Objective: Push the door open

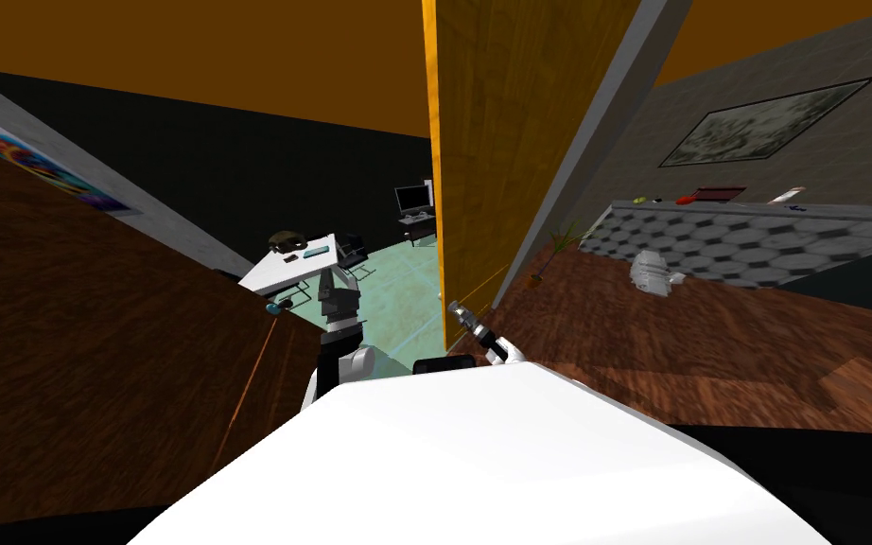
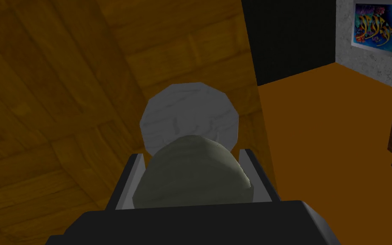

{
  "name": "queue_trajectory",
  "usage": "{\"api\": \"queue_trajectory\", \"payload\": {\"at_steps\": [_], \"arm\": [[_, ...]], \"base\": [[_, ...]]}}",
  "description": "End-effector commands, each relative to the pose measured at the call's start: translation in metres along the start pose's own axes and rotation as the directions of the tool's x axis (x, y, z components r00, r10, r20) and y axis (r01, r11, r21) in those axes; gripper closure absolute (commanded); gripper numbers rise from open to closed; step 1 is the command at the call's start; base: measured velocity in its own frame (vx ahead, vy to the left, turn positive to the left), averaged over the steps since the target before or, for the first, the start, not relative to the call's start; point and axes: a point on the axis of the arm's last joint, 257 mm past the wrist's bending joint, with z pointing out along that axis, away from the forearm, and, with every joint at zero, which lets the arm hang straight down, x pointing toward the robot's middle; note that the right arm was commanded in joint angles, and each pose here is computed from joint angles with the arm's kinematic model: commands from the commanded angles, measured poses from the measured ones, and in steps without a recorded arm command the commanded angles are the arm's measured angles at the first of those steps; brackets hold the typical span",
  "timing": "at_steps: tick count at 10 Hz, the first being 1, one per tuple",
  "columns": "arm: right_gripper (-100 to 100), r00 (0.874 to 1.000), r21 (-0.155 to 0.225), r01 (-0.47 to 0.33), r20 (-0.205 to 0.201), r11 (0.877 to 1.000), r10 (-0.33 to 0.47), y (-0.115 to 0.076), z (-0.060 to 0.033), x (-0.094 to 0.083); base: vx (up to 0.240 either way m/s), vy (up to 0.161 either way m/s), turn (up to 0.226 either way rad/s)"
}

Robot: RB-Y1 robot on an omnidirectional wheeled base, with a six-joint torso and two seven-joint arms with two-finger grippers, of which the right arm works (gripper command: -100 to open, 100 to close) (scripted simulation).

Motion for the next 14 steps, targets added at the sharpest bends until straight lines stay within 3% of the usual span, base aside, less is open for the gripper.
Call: {"api": "queue_trajectory", "payload": {"at_steps": [1,3,7,8,10,11,13,14], "arm": [[100,0.999,0.003,-0.045,0.013,0.999,0.045,-0.002,0.0039,-0.005],[100,0.996,0.004,-0.087,0.015,0.996,0.087,-0.002,0.0051,-0.005],[100,0.975,0.006,-0.220,0.024,0.976,0.220,0.000,0.0091,-0.006],[100,0.975,0.006,-0.222,0.024,0.975,0.222,0.000,0.0091,-0.006],[100,0.953,0.007,-0.301,0.031,0.953,0.301,0.001,0.0119,-0.006],[100,0.949,0.006,-0.313,0.031,0.950,0.312,0.001,0.0119,-0.006],[100,0.920,0.006,-0.392,0.038,0.920,0.391,0.002,0.0149,-0.006],[100,0.914,0.006,-0.405,0.038,0.914,0.404,0.002,0.0149,-0.006]], "base": [[0.033,0.019,-0.021],[0.036,0.021,-0.022],[0.035,0.023,-0.032],[0.031,0.021,-0.009],[0.039,0.027,-0.035],[0.034,0.026,-0.018],[0.043,0.028,-0.043],[0.037,0.023,-0.024]]}}
